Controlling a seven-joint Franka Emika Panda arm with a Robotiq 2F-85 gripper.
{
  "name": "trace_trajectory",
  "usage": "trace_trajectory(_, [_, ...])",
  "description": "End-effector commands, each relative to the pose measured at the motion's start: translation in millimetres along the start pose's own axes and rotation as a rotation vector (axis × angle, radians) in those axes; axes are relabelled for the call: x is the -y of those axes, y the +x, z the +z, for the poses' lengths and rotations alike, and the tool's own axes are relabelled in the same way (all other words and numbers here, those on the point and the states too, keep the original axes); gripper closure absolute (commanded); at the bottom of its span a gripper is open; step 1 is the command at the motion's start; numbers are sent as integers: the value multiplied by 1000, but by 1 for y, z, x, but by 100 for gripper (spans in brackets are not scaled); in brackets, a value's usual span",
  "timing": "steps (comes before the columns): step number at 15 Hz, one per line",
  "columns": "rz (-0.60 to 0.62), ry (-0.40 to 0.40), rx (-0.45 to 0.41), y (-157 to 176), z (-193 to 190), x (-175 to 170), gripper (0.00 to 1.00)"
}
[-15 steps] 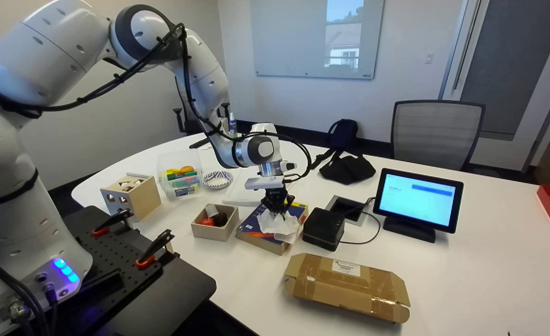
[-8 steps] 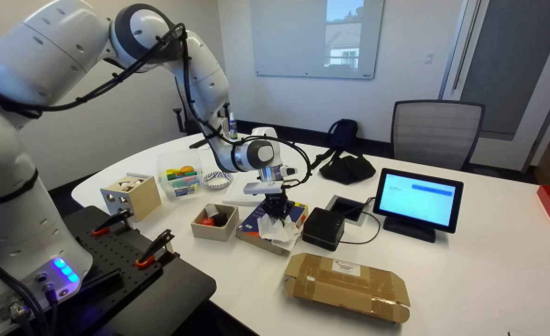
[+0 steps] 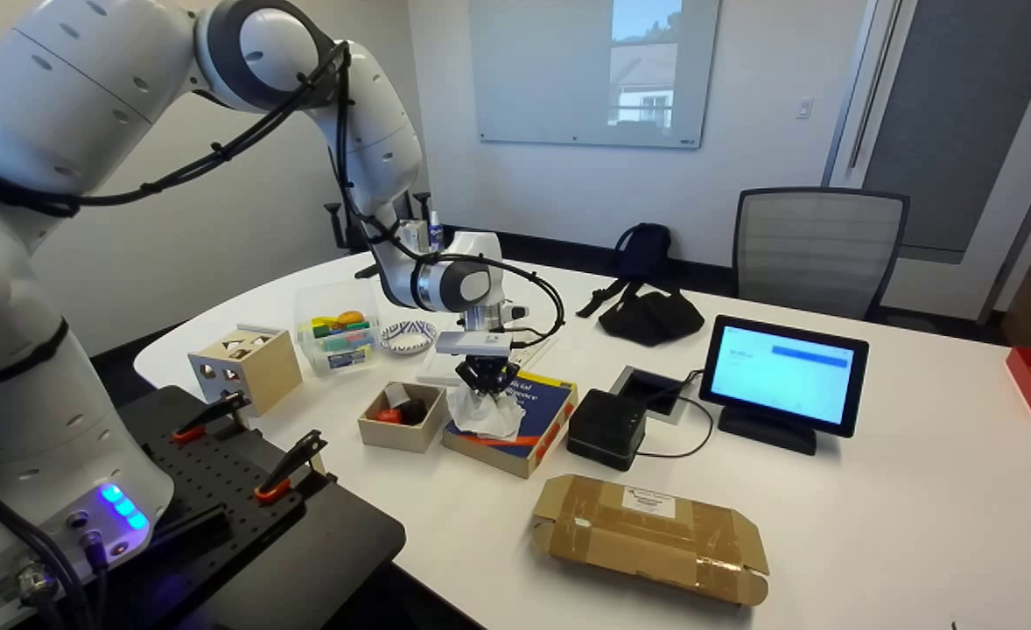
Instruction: Pick up the napkin from the table and wipe the book
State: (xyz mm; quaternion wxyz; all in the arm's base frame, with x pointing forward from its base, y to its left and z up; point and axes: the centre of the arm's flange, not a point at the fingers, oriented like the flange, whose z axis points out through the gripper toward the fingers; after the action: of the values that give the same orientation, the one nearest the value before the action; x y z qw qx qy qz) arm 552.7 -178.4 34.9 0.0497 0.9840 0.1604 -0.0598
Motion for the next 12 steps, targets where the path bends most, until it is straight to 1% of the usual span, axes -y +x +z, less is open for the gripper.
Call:
trace_trajectory(1, [-41, 54, 27, -19, -8, 21, 99])
trace_trajectory(2, [-11, 21, 37, -23, -9, 21, 99])
trace_trajectory(4, [75, -76, 61, -34, -11, 16, 99])
trace_trajectory(7, [197, -205, 100, -51, -11, -2, 99])
trace_trajectory(9, [249, -252, 100, -59, -11, -12, 99])
trace_trajectory(11, [254, -250, 86, -60, -8, -14, 99])
trace_trajectory(12, [242, -226, 82, -59, -8, -12, 99])
